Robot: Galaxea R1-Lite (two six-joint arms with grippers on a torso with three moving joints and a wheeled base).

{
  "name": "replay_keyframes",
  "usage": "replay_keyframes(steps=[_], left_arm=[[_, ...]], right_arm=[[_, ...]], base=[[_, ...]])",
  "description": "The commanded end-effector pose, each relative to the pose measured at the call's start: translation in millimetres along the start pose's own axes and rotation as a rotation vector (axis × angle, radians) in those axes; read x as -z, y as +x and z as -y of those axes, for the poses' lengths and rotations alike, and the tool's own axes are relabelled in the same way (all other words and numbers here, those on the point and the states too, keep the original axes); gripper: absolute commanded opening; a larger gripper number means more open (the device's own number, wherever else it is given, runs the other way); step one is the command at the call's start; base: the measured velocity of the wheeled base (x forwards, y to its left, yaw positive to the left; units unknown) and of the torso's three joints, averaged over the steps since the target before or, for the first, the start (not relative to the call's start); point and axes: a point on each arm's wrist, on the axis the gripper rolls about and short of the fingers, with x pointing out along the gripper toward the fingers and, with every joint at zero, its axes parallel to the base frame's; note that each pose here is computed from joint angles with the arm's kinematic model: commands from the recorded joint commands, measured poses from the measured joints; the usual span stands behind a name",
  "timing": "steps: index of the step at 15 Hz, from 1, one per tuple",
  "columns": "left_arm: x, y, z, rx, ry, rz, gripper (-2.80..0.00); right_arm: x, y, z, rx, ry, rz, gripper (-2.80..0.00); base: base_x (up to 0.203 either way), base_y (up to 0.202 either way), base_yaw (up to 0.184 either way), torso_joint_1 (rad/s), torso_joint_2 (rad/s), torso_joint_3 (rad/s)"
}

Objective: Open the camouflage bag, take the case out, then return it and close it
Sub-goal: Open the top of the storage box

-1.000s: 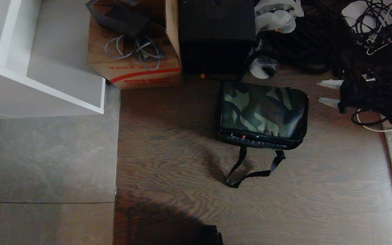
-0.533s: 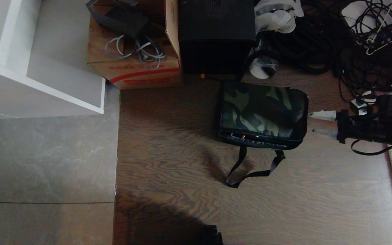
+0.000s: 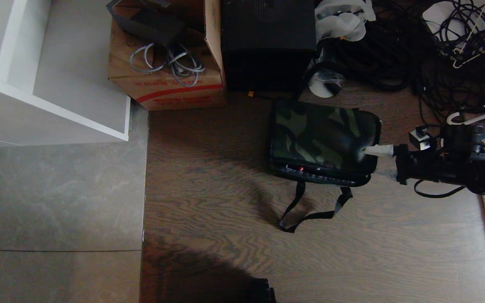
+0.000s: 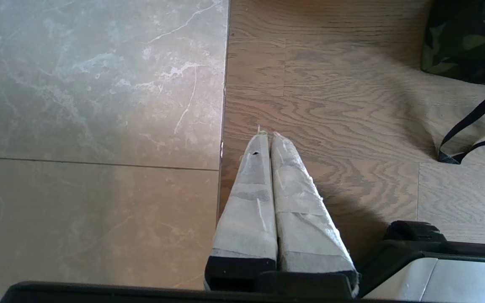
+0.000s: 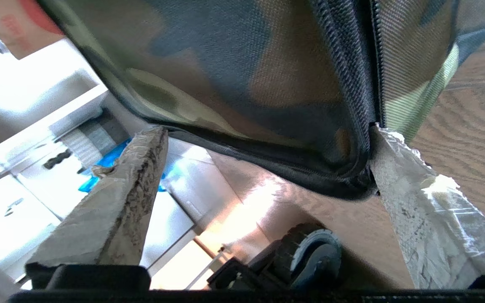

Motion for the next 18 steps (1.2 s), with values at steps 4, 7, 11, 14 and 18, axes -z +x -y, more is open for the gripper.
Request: replay_keyframes(steps=[4, 7, 11, 14, 18], left_arm=[[0.0, 0.0, 0.0, 0.000, 0.000, 0.001, -2.80], [0.3, 0.1, 0.0, 0.000, -0.001, -0.001, -2.80], [0.3, 0.1, 0.0, 0.000, -0.001, -0.001, -2.80], [0.1, 0.0, 0.0, 0.000, -0.001, 0.000, -2.80], [0.1, 0.0, 0.0, 0.000, -0.001, 0.000, -2.80]], right_arm=[[1.8, 14.9, 14.8, 0.020, -0.014, 0.026, 0.00], [1.5, 14.8, 12.7, 0.034, -0.011, 0.041, 0.00], [-12.5, 8.7, -15.4, -0.018, 0.141, 0.078, 0.00], [-12.2, 10.2, -27.6, -0.038, 0.168, 0.074, 0.00], [-10.8, 11.1, -30.3, -0.025, 0.169, 0.086, 0.00]], base=[[0.000, 0.000, 0.000, 0.000, 0.00, 0.000], [0.000, 0.000, 0.000, 0.000, 0.00, 0.000], [0.000, 0.000, 0.000, 0.000, 0.00, 0.000], [0.000, 0.000, 0.000, 0.000, 0.00, 0.000], [0.000, 0.000, 0.000, 0.000, 0.00, 0.000]])
